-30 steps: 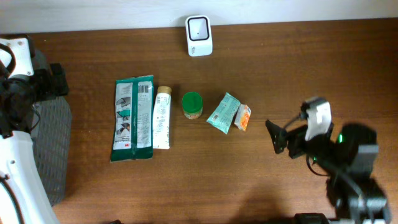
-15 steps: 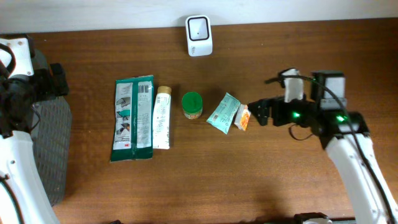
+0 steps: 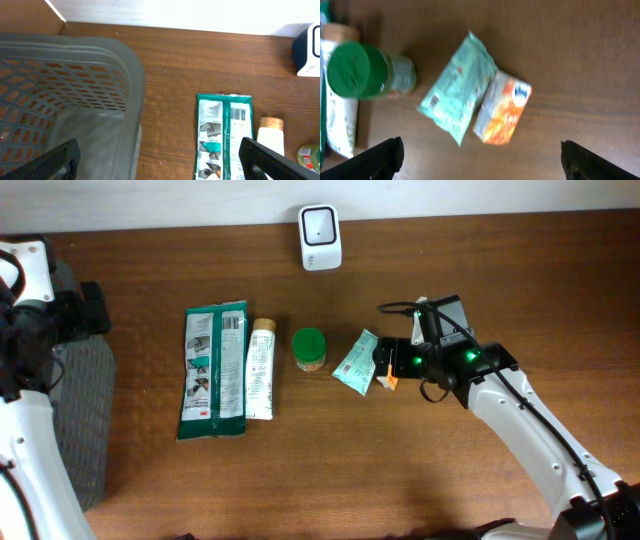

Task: Scan the item barcode
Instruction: 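Reach the right gripper toward the orange Kleenex packet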

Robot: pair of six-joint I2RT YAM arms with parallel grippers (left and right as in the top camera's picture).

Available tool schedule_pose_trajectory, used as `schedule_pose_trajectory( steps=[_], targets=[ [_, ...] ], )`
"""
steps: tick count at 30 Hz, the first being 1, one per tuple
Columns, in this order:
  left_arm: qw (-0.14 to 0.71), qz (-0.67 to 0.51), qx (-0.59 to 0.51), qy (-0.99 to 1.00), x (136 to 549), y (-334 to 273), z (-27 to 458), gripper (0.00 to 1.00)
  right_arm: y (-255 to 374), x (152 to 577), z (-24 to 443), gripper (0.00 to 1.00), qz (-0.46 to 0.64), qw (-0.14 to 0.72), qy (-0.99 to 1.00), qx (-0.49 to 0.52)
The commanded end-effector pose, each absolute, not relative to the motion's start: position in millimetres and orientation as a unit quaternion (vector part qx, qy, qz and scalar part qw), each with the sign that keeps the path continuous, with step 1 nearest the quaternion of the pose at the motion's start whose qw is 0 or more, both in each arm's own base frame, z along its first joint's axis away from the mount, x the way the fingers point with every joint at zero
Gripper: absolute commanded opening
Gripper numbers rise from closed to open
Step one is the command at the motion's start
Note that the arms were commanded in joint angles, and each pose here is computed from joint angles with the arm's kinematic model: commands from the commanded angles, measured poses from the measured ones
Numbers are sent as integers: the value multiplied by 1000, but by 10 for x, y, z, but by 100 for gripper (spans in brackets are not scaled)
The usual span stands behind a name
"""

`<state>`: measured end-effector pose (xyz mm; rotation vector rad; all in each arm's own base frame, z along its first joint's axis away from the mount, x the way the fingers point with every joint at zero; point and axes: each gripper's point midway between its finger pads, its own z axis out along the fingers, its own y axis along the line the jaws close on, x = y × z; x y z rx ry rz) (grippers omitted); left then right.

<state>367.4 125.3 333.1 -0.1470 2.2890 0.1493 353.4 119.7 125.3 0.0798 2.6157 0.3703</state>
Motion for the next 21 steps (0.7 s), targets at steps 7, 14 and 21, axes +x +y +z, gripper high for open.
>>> schedule_pose_trajectory(
  steps=[7,14,21],
  targets=[
    [412,58,-50,908,3677,1249,3346,99,1373,3602,931,79,120,215,967,60],
    [412,58,-50,908,3677,1250,3346,99,1306,3634,513,72,74,184,977,72],
    [412,58,-50,908,3677,1249,3346,99,969,3601,487,67,-14,190,978,83]
  ],
)
